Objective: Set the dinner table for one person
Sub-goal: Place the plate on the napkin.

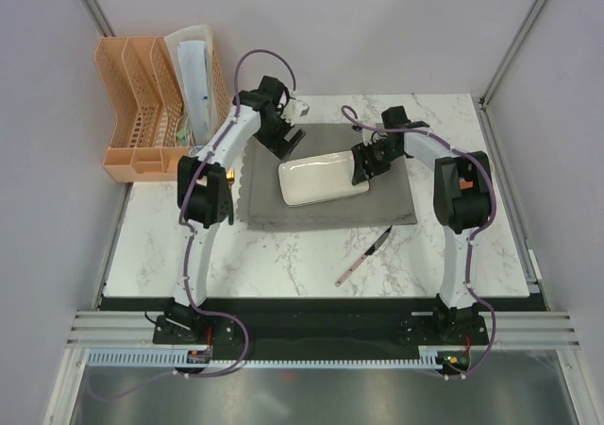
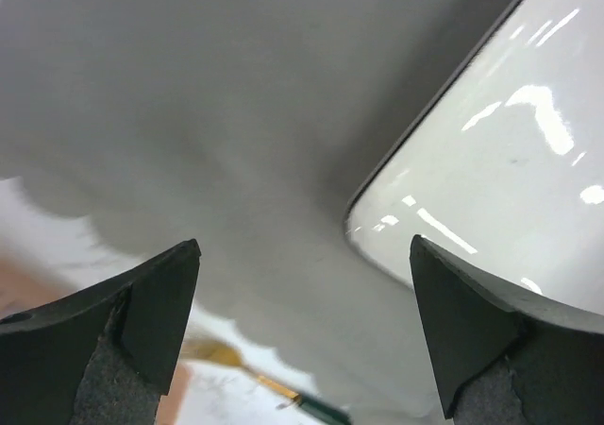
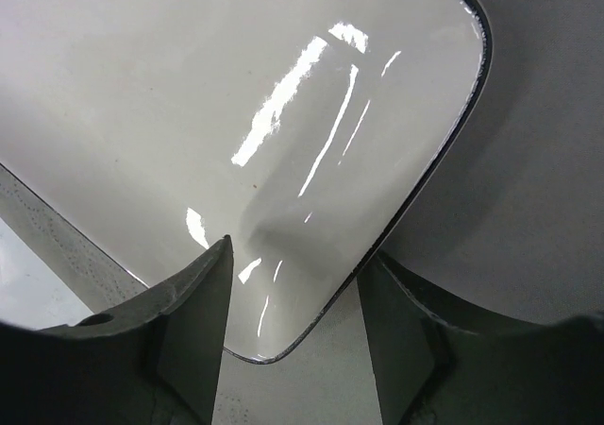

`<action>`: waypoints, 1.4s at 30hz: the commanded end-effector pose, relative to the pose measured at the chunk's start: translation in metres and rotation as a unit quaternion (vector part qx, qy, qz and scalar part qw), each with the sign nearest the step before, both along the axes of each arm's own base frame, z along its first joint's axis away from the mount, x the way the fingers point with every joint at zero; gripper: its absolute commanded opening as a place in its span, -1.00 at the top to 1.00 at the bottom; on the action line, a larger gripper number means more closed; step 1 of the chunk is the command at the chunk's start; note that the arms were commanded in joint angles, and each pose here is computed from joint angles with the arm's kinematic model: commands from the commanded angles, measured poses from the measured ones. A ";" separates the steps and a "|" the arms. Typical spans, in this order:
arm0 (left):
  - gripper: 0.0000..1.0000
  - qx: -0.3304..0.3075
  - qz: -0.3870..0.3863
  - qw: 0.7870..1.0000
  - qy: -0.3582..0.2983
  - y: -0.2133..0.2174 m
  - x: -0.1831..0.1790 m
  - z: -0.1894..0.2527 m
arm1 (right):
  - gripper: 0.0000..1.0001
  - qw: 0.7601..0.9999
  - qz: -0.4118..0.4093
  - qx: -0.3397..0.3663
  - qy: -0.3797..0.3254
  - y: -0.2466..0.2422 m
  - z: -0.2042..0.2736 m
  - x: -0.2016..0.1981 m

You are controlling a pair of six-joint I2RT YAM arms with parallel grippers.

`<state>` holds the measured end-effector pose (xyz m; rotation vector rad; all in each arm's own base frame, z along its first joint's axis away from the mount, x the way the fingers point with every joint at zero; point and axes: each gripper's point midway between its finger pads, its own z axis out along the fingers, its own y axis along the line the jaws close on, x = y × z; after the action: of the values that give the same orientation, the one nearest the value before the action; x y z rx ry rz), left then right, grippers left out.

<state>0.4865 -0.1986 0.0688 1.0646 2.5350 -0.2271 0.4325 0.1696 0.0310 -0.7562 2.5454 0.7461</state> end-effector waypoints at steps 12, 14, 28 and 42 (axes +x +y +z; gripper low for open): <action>-1.00 -0.129 -0.003 0.990 0.049 -0.003 -0.075 0.102 | -0.27 0.999 -0.001 -0.044 -0.003 -0.017 0.001 -0.009; -1.00 -0.171 -0.016 0.982 0.085 -0.017 -0.092 0.100 | -0.29 0.999 -0.003 -0.047 -0.008 -0.019 0.008 -0.012; -0.96 -0.187 -0.011 0.972 0.144 -0.019 -0.134 0.052 | -0.23 0.995 -0.021 -0.069 -0.075 -0.037 0.053 -0.021; -0.87 -0.145 0.036 0.979 0.140 -0.018 -0.089 0.006 | 0.07 0.996 -0.059 -0.028 -0.066 -0.019 0.028 0.023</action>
<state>0.3810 -0.2141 0.0740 0.9106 2.6754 -0.8034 0.4328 0.1416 0.0444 -0.6816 2.5446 0.5356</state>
